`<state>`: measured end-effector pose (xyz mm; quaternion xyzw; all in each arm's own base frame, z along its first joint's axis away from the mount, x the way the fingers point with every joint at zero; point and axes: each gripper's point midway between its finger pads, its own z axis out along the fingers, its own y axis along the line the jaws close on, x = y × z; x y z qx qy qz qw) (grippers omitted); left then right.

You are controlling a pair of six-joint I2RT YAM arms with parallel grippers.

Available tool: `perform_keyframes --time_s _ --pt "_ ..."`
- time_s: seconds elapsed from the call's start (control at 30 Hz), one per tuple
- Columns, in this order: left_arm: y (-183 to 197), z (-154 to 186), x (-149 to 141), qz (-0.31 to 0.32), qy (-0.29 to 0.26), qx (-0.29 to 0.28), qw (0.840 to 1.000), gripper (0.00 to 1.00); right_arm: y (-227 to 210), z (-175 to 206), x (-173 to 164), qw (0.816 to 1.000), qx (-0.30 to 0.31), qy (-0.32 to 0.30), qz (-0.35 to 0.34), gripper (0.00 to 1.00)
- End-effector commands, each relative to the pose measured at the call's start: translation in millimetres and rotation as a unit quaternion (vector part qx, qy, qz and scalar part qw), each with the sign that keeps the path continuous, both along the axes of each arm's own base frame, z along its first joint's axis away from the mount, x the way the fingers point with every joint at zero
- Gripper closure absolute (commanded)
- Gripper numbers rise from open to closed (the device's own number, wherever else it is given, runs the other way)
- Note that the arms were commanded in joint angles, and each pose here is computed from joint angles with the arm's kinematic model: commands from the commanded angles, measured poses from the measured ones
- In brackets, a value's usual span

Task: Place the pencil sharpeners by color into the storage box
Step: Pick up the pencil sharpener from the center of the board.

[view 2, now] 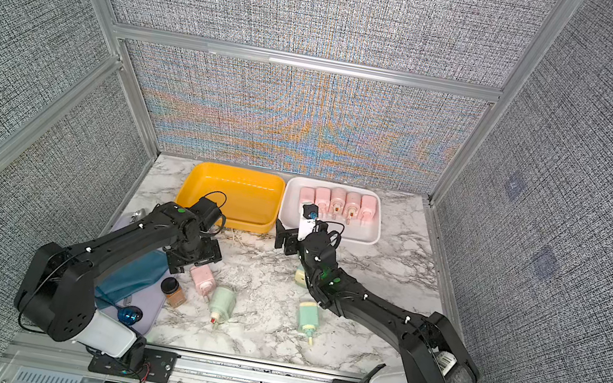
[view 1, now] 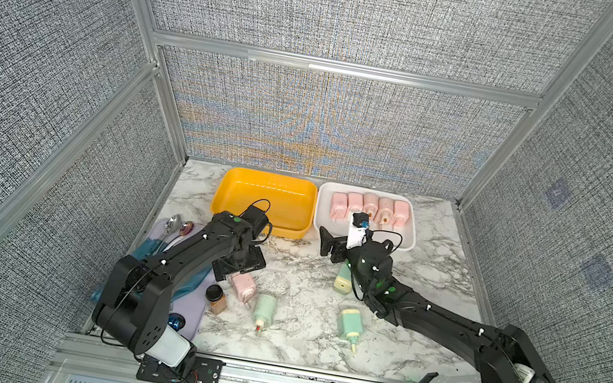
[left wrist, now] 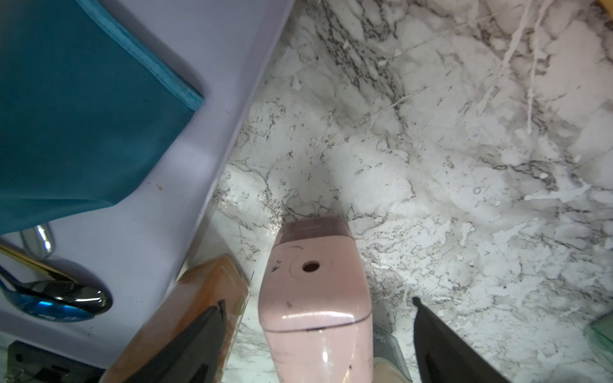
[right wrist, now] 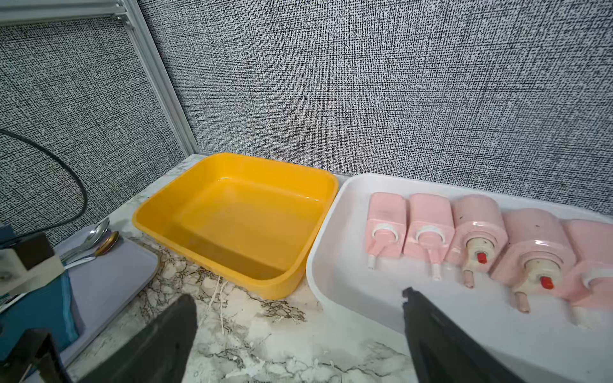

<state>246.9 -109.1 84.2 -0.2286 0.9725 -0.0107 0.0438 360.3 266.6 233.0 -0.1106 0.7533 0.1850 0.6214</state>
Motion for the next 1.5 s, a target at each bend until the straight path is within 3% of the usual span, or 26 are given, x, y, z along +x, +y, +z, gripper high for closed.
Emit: perform_keyframes --time_s 0.0,0.8,0.9,1.27,1.47 --pt "-3.2 -3.7 0.3 0.004 0.004 -0.017 1.0 0.11 -0.4 5.0 2.2 1.0 0.005 -0.005 -0.007 0.01" --pt "-10.1 -21.3 -7.4 0.016 0.016 -0.046 0.999 0.26 7.3 -2.4 0.6 1.0 -0.014 0.003 -0.001 0.01" --pt "-9.8 -22.5 -6.4 0.01 0.017 -0.043 0.999 0.33 7.8 -0.9 -0.3 1.0 -0.013 0.002 -0.001 0.01" --pt "-7.5 -21.7 -2.3 -0.006 0.011 -0.032 0.999 0.42 16.0 13.3 2.4 1.0 -0.008 -0.01 0.004 0.01" --pt "-6.3 -14.0 4.8 -0.013 -0.007 -0.027 1.0 0.77 28.8 13.3 -2.6 0.999 -0.015 -0.026 0.036 0.01"
